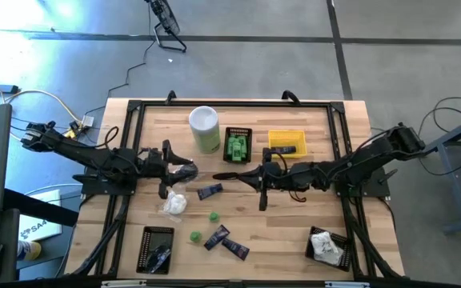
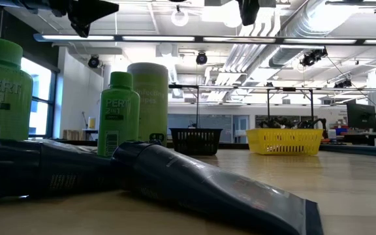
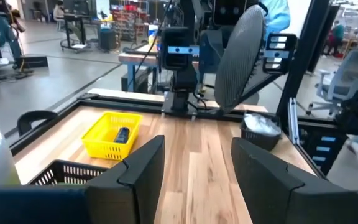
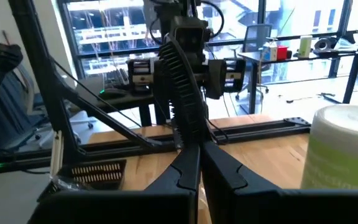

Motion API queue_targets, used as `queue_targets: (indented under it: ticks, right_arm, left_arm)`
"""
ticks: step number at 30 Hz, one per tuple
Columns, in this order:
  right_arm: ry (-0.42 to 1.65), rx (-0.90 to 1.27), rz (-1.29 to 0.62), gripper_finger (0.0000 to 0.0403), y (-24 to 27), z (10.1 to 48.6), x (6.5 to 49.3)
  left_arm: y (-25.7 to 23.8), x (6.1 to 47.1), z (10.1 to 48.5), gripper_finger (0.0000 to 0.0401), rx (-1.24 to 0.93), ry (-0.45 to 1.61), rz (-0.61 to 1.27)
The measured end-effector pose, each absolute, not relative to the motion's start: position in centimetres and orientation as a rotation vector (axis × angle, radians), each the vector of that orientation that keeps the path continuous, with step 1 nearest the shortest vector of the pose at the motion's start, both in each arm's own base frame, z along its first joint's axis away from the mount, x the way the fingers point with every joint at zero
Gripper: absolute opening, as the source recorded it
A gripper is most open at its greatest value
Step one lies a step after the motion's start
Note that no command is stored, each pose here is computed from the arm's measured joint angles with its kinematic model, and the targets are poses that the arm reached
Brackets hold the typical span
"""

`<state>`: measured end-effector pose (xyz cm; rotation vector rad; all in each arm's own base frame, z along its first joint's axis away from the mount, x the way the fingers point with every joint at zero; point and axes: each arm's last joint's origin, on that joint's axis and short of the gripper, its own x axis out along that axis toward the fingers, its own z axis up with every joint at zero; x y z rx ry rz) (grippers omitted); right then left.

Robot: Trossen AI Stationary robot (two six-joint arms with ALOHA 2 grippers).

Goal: Pick & Place Travel size toiletries
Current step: Put the black hair brush into the bottom left black bin

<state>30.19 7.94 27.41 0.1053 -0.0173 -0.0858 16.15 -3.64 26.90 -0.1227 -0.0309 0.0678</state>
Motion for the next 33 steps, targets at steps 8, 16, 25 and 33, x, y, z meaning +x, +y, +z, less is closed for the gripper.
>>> queue_targets:
  ticks: [8,16,25,33]
  right_arm:
    - [-0.055,0.116,-0.121,0.0003,7.2,26.6,31.3]
    - [-0.054,0.137,-0.103,0.0003,6.5,26.3,31.7]
    - [-0.052,0.139,-0.098,0.0003,6.6,26.3,31.7]
    - [-0.043,0.137,-0.101,0.0003,6.5,26.2,31.7]
  left_arm:
    - [-4.0,17.3,26.7,0.0182,-0.128,-0.058,0.067]
    - [-4.5,19.3,25.7,0.0182,-0.075,-0.052,0.096]
    - [-4.9,20.8,25.5,0.0182,-0.053,-0.134,0.107]
    - [-5.1,21.7,25.0,0.0182,-0.050,-0.158,0.106]
